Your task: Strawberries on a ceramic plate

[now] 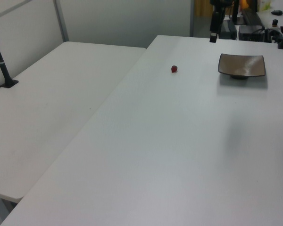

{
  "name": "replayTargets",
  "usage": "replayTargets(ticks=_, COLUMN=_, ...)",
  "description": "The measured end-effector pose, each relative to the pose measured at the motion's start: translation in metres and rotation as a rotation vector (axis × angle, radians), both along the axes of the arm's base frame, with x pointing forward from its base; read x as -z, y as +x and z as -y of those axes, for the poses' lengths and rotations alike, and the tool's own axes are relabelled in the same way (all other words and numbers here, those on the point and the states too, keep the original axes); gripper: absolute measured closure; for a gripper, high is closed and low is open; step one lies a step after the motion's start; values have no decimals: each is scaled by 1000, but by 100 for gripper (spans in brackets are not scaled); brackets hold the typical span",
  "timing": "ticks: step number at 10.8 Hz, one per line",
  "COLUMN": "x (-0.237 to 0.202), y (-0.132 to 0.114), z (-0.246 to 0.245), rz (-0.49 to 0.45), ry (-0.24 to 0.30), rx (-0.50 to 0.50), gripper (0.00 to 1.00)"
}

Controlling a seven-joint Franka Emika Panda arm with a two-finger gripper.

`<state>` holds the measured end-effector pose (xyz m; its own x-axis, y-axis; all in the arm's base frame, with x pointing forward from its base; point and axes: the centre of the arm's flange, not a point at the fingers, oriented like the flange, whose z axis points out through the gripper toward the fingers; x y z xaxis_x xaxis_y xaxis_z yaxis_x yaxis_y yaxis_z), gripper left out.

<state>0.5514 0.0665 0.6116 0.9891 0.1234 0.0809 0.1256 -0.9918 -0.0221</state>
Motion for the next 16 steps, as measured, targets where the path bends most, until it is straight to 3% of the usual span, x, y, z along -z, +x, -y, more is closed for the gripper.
replayTargets(ticks=12, x=14, y=6, z=7, rz=-25, ry=-4, rx=13, gripper=0)
replayTargets(ticks=16, x=18, y=37, z=44, rz=43, ry=-3, rx=85, gripper=0)
